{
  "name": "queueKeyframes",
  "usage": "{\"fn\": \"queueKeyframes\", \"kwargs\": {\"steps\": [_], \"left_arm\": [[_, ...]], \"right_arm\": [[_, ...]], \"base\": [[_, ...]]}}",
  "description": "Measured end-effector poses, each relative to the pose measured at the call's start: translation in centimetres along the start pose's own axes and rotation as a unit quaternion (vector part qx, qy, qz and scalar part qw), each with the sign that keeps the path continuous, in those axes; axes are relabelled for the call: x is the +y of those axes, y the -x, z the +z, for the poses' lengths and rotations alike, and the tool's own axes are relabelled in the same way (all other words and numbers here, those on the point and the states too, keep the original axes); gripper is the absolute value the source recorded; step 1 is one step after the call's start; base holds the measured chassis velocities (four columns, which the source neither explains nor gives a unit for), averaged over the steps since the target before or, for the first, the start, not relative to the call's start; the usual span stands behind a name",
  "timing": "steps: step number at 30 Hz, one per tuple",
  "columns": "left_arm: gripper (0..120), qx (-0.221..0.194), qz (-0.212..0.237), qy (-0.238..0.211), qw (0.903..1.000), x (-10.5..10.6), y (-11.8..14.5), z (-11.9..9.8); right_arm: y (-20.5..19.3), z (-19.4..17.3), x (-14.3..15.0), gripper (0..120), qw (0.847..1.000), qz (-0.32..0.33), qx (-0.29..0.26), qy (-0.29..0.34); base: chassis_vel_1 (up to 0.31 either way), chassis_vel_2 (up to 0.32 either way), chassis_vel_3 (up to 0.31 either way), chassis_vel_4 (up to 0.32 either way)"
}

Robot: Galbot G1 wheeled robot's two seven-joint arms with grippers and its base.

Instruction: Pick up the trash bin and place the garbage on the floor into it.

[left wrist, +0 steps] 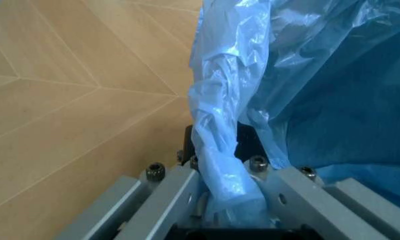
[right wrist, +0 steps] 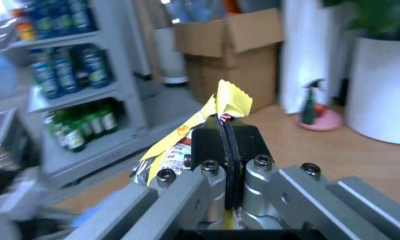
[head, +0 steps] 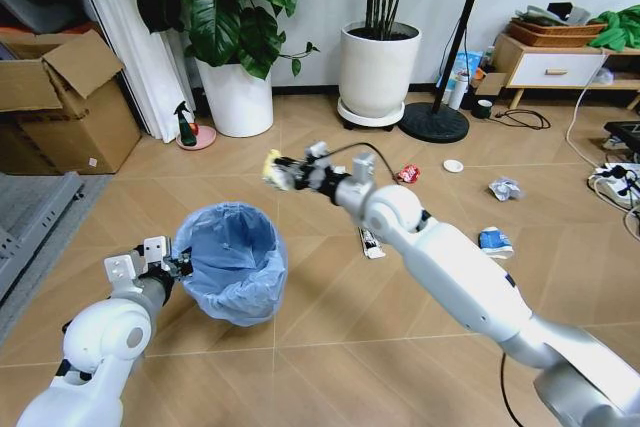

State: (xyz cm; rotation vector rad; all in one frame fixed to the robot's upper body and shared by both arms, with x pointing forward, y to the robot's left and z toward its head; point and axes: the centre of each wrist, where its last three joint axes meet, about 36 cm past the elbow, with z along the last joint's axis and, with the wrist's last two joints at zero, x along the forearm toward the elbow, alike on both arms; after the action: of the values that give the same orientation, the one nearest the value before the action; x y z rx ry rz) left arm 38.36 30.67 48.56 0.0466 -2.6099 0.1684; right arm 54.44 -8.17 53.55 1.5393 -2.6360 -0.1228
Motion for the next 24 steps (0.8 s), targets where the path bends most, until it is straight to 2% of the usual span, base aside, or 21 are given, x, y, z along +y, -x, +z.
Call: {"fn": "queueKeyframes", "kwargs": {"steps": [4,13,16,19,20,24], "left_arm": [[0,-0.001,0.005,0.002,1.0000,0.0,0.3,-0.5],[0,-0.002,0.007,0.003,1.0000,0.2,0.4,-0.8],[0,-0.003,0.007,0.003,1.0000,0.2,0.4,-0.8],[0,-0.004,0.007,0.003,1.0000,0.2,0.3,-0.8],[0,-0.004,0.007,0.003,1.0000,0.2,0.3,-0.8],[0,-0.005,0.007,0.004,1.0000,0.2,0.1,-0.8]], "right_arm": [[1.6,1.8,2.1,0,0.999,-0.032,0.032,-0.011],[2.8,4.7,3.4,0,0.995,-0.046,0.086,-0.030],[3.1,5.0,3.8,8,0.994,-0.047,0.093,-0.029],[3.4,5.4,4.0,23,0.994,-0.047,0.098,-0.031],[3.4,5.4,4.0,23,0.994,-0.047,0.098,-0.031],[3.5,5.6,4.0,41,0.994,-0.044,0.099,-0.033]], "base": [[0.000,0.000,0.000,0.000],[0.000,0.000,0.000,0.000],[0.000,0.000,0.000,0.000],[0.000,0.000,0.000,0.000],[0.000,0.000,0.000,0.000],[0.000,0.000,0.000,0.000]]}}
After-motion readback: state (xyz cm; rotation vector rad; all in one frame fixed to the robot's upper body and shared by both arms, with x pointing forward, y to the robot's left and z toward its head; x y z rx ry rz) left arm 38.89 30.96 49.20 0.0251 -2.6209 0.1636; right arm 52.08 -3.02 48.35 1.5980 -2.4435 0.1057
